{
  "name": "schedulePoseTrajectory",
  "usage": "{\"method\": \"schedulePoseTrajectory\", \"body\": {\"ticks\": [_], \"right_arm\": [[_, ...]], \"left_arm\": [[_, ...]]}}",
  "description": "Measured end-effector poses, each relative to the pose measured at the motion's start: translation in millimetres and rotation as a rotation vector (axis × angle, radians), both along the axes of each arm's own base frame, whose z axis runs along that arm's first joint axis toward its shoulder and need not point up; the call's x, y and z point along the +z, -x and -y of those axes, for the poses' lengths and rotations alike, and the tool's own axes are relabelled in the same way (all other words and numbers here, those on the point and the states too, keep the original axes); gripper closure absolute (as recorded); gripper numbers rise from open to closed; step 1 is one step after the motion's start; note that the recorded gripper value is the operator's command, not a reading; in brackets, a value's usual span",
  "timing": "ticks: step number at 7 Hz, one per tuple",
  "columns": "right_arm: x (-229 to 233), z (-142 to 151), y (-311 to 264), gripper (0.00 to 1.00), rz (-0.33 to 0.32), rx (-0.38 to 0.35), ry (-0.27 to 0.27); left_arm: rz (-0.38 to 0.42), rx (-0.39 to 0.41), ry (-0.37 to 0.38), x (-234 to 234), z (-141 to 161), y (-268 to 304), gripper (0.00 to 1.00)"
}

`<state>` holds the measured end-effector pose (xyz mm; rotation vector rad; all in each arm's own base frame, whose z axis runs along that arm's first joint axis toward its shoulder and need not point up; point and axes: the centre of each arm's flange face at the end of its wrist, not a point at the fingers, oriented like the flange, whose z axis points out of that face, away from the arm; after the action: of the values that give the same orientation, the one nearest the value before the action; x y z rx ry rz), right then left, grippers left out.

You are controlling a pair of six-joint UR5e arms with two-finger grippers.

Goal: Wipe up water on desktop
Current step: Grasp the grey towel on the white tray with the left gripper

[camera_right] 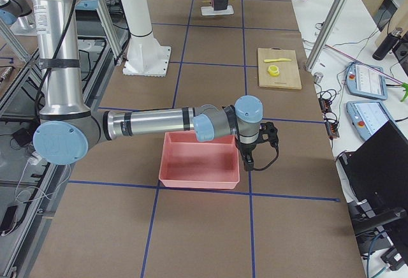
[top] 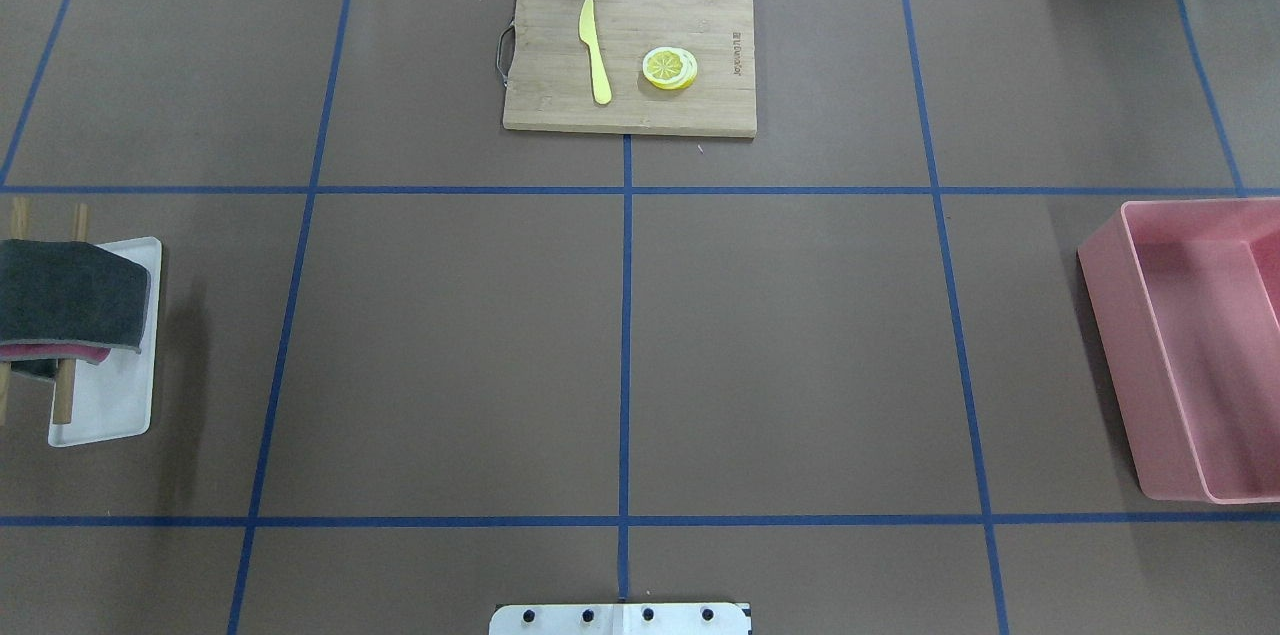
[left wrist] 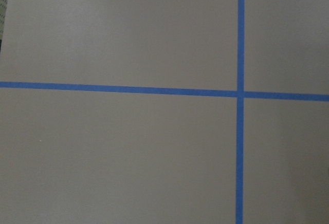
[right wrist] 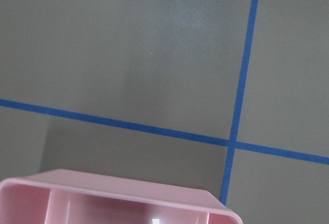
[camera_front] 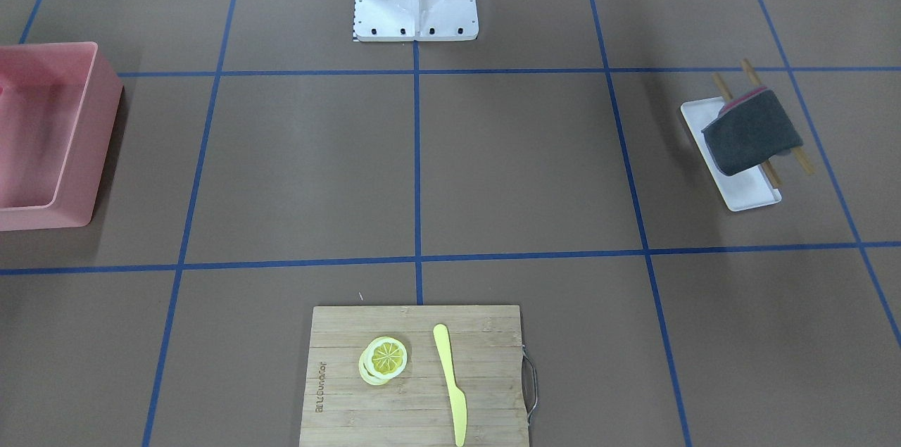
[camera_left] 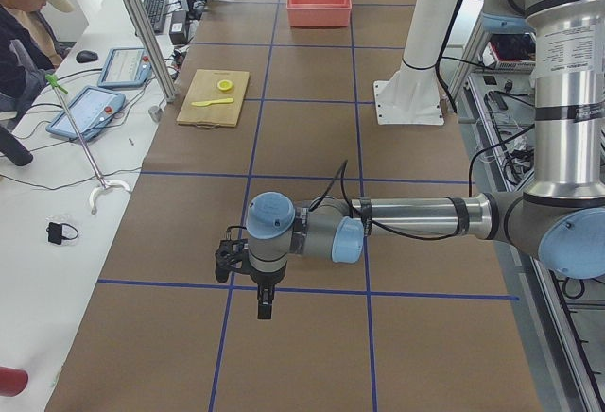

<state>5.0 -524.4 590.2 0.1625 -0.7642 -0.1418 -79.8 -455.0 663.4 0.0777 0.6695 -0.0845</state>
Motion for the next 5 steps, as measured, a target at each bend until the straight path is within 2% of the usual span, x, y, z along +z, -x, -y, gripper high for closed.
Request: {"method": "schedulePoseTrajectory", "body": {"ticks": [3, 5], "right_arm": [[-27.1, -6.5, -13.4, 0.0, -0.013, -0.017, 0.047], [-33.2, -9.3, -13.8, 0.0, -0.005, -0.018, 0.047]], "left_arm": [[-0.004, 0.011, 0.051, -25.0, -21.2, -1.1, 0.02], [-0.06, 0.013, 0.049, -35.1, -26.4, -6.2, 0.02]]}}
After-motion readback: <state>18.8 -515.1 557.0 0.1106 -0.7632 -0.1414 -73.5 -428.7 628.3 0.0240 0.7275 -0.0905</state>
